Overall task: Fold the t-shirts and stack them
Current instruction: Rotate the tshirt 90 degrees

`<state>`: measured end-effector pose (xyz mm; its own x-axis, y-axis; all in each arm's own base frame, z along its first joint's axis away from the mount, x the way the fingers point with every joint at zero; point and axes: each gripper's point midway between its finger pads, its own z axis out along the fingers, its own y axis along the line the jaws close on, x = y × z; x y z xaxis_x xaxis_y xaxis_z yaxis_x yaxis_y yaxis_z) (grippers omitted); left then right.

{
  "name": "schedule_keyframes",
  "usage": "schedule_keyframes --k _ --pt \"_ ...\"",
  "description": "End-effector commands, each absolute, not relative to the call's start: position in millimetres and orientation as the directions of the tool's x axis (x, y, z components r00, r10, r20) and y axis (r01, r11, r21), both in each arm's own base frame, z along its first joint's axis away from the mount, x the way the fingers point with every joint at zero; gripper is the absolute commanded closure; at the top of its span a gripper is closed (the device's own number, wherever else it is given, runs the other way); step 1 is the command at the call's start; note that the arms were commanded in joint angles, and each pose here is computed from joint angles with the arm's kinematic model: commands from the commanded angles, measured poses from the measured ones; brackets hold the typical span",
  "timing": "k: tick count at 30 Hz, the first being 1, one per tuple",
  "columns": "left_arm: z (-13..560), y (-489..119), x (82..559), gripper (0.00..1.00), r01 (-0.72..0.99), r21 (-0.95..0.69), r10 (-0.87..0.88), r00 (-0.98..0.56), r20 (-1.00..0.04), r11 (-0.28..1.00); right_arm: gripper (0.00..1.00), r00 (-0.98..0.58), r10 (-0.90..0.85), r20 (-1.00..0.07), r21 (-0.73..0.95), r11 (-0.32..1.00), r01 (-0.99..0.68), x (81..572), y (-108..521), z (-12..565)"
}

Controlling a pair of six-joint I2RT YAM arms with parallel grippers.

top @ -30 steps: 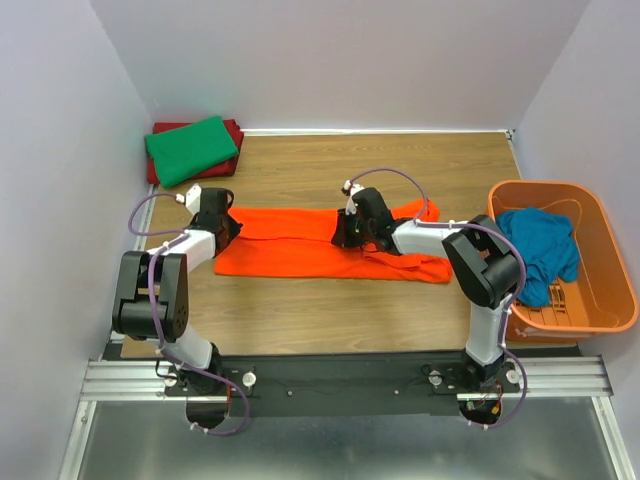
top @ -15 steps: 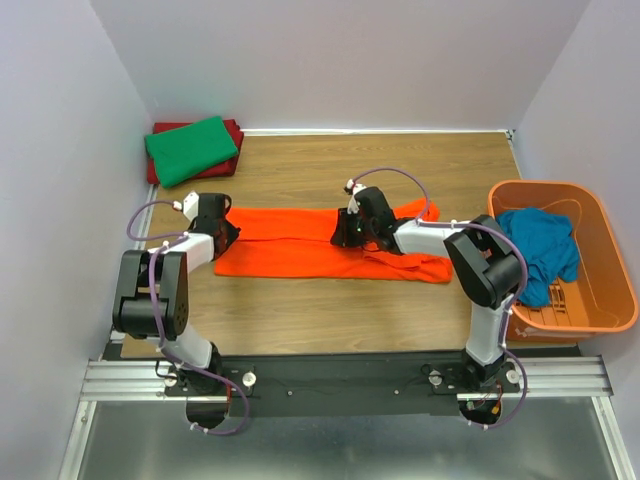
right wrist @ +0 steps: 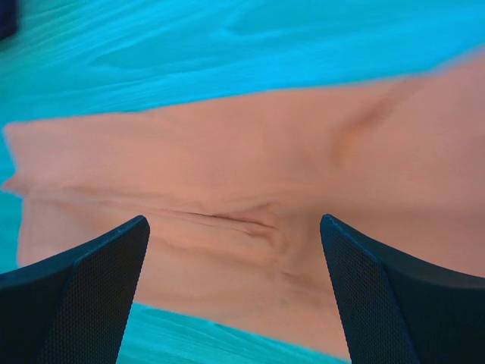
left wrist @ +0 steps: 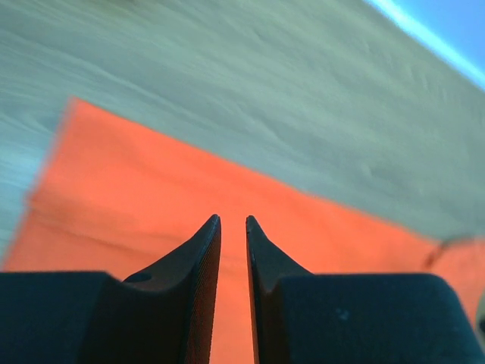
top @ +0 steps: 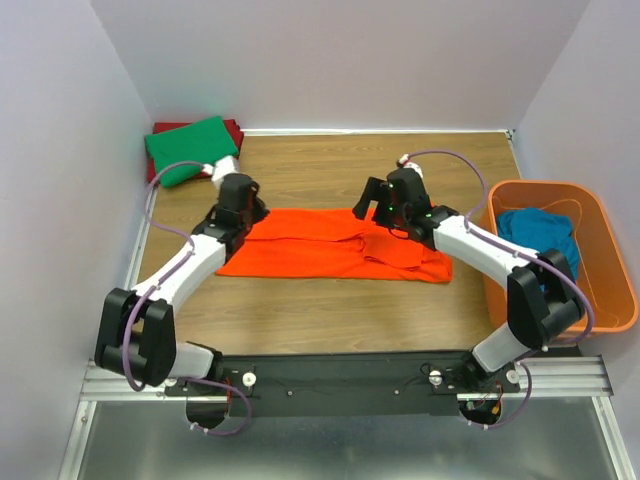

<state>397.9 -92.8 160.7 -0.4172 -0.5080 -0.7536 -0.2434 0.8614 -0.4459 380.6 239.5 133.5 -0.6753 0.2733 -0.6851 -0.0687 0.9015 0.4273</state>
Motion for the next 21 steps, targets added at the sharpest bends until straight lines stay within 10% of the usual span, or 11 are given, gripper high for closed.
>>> schedule_keyframes --k 1,21 --pt "129 -130 375 0.76 -0.177 -0.333 -0.375 -0.537 -0.756 0.926 0.0 -0.667 0.448 -0.595 0.358 0.891 0.279 351 178 97" --pt "7 -181 350 0.89 -0.124 -0.193 -0.22 -0.738 -0.638 0.973 0.0 -0.629 0.586 -0.511 0.161 0.784 0.599 344 108 -1"
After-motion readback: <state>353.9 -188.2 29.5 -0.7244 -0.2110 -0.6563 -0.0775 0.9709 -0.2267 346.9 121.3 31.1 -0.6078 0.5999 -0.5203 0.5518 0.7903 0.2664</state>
